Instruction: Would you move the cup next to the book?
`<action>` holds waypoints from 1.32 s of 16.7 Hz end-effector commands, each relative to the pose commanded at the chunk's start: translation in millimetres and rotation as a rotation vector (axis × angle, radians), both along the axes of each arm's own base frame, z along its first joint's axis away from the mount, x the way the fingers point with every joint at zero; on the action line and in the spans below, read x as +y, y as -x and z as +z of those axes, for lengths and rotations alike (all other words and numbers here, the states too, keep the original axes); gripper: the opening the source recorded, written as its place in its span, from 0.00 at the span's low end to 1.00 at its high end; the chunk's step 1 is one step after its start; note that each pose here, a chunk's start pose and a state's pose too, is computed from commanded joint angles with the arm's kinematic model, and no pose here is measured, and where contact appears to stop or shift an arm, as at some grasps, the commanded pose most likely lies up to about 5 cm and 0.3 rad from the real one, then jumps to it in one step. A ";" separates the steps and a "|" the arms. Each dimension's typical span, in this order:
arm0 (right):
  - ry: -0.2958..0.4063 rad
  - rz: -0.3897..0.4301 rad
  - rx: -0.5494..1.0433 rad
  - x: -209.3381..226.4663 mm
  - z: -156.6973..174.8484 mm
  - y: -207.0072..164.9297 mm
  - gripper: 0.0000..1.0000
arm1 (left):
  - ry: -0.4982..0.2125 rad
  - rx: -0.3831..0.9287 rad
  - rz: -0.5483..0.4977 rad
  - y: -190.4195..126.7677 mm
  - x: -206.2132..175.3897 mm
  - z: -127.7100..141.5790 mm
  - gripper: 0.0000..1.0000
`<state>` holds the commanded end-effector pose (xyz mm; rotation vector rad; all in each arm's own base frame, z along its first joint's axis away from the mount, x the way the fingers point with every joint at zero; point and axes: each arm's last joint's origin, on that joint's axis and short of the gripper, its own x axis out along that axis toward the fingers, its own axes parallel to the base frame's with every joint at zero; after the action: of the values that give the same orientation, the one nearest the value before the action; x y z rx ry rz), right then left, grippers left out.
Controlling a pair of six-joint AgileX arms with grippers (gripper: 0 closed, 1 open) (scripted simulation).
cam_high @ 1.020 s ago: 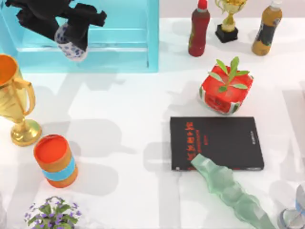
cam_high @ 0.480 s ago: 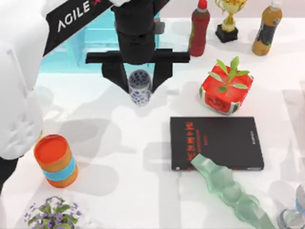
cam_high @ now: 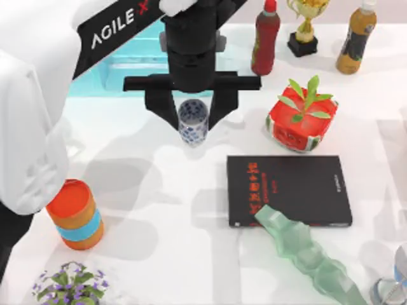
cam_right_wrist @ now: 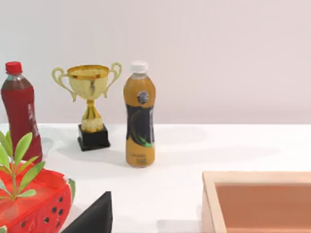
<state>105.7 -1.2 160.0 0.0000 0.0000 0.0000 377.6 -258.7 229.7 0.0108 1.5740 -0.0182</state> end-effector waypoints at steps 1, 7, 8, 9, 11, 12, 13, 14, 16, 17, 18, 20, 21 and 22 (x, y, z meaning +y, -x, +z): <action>0.000 0.000 0.000 0.0 0.0 0.0 1.00 | 0.001 -0.001 0.000 0.0 0.1 -0.3 0.00; 0.000 0.000 0.000 0.0 0.0 0.0 1.00 | 0.001 -0.003 -0.001 -0.5 -1.2 -48.5 0.00; 0.000 0.000 0.000 0.0 0.0 0.0 1.00 | 0.001 -0.004 -0.002 0.1 -1.1 -56.1 0.00; 0.000 0.000 0.000 0.0 0.0 0.0 1.00 | 0.000 -0.003 -0.002 0.6 -1.2 -61.6 0.00; 0.000 0.000 0.000 0.0 0.0 0.0 1.00 | -0.001 -0.002 -0.002 1.0 -1.5 -64.9 0.00; 0.000 0.000 0.000 0.0 0.0 0.0 1.00 | -0.001 -0.002 -0.002 1.0 -1.5 -64.9 0.00; 0.000 0.000 0.000 0.0 0.0 0.0 1.00 | -0.001 -0.002 -0.002 1.0 -1.5 -64.9 0.00; 0.000 0.000 0.000 0.0 0.0 0.0 1.00 | -0.001 -0.002 -0.002 1.0 -1.5 -64.9 0.08; 0.000 0.000 0.000 0.0 0.0 0.0 1.00 | -0.001 -0.002 -0.002 1.0 -1.5 -64.9 0.23; 0.000 0.000 0.000 0.0 0.0 0.0 1.00 | -0.001 -0.002 -0.002 1.0 -1.5 -64.9 0.30; 0.000 0.000 0.000 0.0 0.0 0.0 1.00 | -0.001 -0.002 -0.002 1.0 -1.5 -64.9 0.38; 0.000 0.000 0.000 0.0 0.0 0.0 1.00 | -0.001 -0.002 -0.002 1.0 -1.5 -64.9 0.53; 0.000 0.000 0.000 0.0 0.0 0.0 1.00 | -0.001 -0.002 -0.002 1.0 -1.5 -64.9 0.60; 0.000 0.000 0.000 0.0 0.0 0.0 1.00 | -0.001 -0.002 -0.002 1.0 -1.5 -64.9 0.68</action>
<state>105.7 -1.2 160.0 0.0000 0.0000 0.0000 376.7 -260.1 164.7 0.0127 1.5724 -0.0187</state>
